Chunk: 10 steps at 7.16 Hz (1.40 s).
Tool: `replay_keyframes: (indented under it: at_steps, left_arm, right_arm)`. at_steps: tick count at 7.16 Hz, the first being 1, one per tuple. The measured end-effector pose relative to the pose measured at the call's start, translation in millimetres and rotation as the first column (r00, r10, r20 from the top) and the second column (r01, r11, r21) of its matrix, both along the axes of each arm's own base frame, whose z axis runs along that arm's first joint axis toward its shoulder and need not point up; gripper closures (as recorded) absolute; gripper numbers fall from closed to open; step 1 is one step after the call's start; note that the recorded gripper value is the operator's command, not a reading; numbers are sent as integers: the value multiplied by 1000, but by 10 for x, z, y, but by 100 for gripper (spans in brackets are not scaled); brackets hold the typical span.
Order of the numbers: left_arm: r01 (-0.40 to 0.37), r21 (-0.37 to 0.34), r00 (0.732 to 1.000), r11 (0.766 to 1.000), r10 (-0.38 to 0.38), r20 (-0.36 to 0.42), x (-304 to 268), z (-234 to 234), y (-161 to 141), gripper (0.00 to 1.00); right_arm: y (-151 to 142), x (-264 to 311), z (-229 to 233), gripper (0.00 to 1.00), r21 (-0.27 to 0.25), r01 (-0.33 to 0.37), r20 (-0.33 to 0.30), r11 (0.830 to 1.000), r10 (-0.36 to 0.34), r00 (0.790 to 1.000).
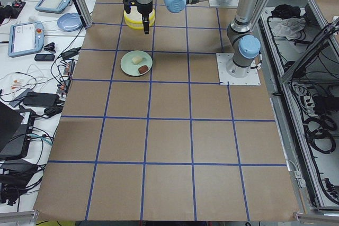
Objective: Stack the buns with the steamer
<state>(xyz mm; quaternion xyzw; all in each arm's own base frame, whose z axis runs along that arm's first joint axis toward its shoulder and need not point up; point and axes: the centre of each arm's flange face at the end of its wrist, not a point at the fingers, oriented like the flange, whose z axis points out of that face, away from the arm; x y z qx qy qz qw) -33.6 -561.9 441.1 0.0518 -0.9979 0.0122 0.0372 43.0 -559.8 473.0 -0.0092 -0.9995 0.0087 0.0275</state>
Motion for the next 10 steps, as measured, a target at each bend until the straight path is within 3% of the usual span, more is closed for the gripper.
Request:
replay_keyframes:
  at_steps: [2,4,5,7,8,9,10]
  left_arm:
    - [92,8,996,996,-92,5,55,-403,-230,0]
    - [201,-36,980,979,-201,17,107,-1054,-511,3]
    - [252,-31,968,967,-252,14,121,-1369,-594,9]
    - [298,16,955,954,-298,-11,140,-1921,-701,9]
    - [305,25,952,952,-304,-17,149,-2136,-753,31]
    - [308,31,951,951,-307,-21,157,-2303,-794,99]
    - [308,35,951,951,-307,-20,163,-2395,-816,100]
  right_arm:
    - [-177,-389,-116,0,-11,-27,4,1000,27,1000]
    - [-450,-864,-330,0,-47,-96,-8,994,96,995]
    - [-600,-1238,-498,0,-58,-131,-18,990,130,991]
    - [-850,-1996,-868,0,-84,-208,-14,975,207,978]
    - [-929,-2361,-1065,0,-110,-238,-6,965,239,971]
    - [-979,-2682,-1255,0,-134,-258,-12,957,259,966]
    - [-1015,-2929,-1429,0,-153,-282,-27,947,281,959]
